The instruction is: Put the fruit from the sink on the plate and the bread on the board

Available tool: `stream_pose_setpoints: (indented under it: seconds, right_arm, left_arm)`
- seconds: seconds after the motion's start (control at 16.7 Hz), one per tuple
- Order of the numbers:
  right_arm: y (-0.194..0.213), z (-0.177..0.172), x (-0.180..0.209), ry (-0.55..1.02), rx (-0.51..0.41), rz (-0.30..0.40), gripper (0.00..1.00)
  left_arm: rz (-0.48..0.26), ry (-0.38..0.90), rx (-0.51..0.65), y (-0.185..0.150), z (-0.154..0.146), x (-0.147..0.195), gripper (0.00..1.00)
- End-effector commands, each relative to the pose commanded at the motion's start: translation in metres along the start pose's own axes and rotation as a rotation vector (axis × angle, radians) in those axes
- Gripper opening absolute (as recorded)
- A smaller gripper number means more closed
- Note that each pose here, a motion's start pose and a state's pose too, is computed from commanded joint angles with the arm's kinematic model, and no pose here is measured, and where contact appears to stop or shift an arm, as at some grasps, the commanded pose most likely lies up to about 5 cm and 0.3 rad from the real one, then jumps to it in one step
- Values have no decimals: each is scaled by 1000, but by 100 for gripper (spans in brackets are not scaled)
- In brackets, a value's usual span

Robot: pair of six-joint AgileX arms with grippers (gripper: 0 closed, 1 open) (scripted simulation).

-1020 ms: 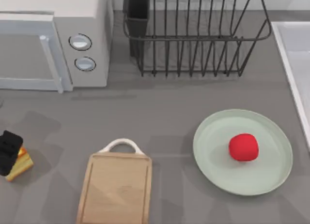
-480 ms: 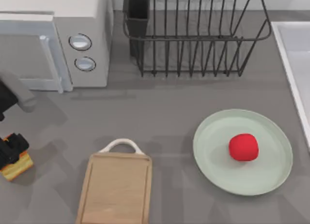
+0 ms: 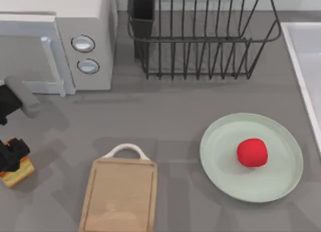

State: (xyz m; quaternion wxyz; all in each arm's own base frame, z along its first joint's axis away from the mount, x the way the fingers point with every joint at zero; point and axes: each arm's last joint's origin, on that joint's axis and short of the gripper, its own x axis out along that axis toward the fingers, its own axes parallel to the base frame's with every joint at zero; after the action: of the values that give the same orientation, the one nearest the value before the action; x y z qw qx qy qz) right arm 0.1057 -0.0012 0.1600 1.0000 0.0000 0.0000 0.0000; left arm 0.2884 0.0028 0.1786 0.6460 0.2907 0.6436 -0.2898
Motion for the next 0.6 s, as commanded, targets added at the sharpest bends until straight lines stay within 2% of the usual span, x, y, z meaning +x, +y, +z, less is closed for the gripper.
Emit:
stream_pose_setpoints:
  seconds: [0.18, 0.6]
  right_arm:
    - [0, 0, 0, 0, 0, 0, 100]
    - [0, 0, 0, 0, 0, 0, 100]
  left_arm:
    - [-5, 4, 0, 0, 0, 12, 100]
    - [-1, 1, 0, 1, 0, 69, 100]
